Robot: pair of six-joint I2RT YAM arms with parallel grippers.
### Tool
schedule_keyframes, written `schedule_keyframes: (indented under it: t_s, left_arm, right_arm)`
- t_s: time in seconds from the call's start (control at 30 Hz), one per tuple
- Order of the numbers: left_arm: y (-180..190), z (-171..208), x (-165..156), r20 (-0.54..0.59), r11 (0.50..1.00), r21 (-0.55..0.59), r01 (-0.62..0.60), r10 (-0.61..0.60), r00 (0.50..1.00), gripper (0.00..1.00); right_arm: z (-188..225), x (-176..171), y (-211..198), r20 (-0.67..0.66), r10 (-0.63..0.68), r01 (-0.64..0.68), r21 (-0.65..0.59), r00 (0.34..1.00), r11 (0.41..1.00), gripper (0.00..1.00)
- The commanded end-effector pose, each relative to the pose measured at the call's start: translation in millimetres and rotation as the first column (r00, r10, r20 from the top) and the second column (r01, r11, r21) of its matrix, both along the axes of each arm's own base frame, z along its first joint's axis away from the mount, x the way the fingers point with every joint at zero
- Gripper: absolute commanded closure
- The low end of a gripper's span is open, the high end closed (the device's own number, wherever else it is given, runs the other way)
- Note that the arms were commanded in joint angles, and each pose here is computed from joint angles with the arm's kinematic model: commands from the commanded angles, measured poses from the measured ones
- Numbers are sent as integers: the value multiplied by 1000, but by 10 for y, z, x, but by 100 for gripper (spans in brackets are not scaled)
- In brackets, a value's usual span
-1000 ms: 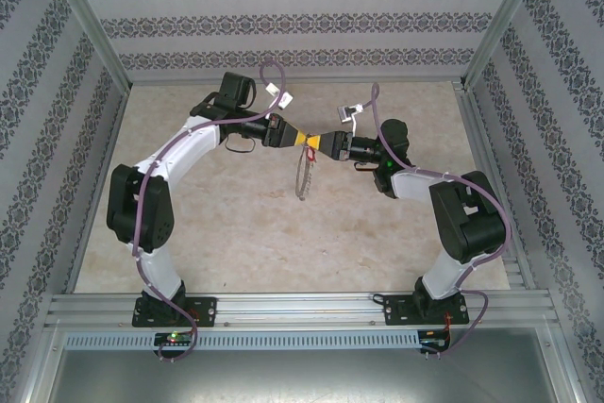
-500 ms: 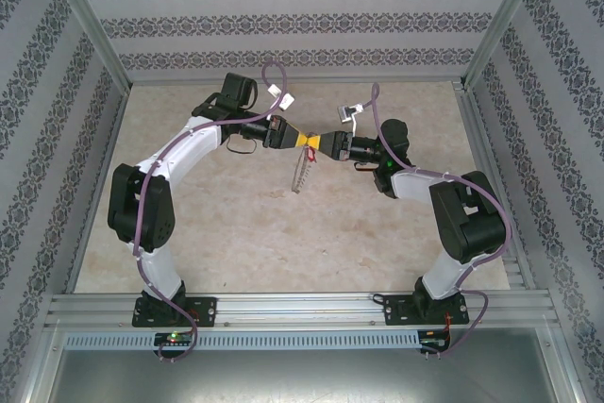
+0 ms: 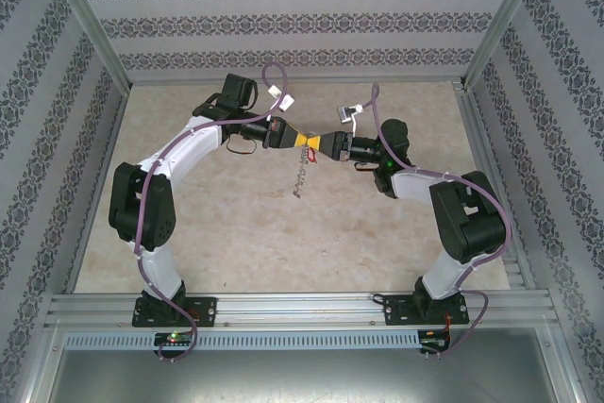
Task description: Put the keys on the keyring
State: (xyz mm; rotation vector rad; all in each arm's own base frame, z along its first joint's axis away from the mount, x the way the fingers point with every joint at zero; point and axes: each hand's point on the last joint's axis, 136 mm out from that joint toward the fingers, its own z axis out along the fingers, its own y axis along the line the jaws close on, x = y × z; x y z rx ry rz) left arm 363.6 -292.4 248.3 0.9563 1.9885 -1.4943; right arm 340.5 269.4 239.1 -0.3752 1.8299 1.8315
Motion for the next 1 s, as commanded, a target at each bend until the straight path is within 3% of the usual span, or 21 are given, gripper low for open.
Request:
schedule_keyframes:
  t_s: [0.0, 0.07, 0.13, 0.33, 0.5, 0.63, 0.73, 0.97]
  left_arm:
    - [-78, 97, -132, 9, 997, -44, 65, -64, 998, 100]
    - [-80, 123, -133, 19, 997, -49, 60, -59, 998, 100]
    - [-77, 160, -126, 31, 997, -52, 53, -51, 998, 100]
    - [-71, 268, -97, 65, 998, -62, 26, -22, 998, 100]
    - [-62, 367, -124, 89, 997, -78, 27, -20, 996, 100]
    - [-62, 425, -158, 98, 995, -90, 37, -28, 995, 100]
    - [-63, 460, -178, 101, 994, -100, 45, -35, 994, 100]
    - [-52, 501, -229, 102, 992, -111, 61, -49, 994, 100]
  right_arm:
    - [202, -27, -13, 83, -11, 8, 27, 996, 1000, 82]
    - [213, -30, -63, 85, -27, 25, 29, 996, 999, 62]
    - [236, -40, -130, 90, -46, 43, 32, 995, 999, 52]
    - [258, -103, -363, 102, -131, 128, 36, 986, 991, 42]
    - [142, -129, -482, 108, -217, 217, 16, 970, 976, 41]
    - [41, -108, -493, 113, -253, 254, 5, 961, 967, 47]
    - [9, -129, -424, 123, -236, 238, -1, 964, 971, 52]
    - [8, -262, -226, 175, -173, 178, -13, 969, 984, 50]
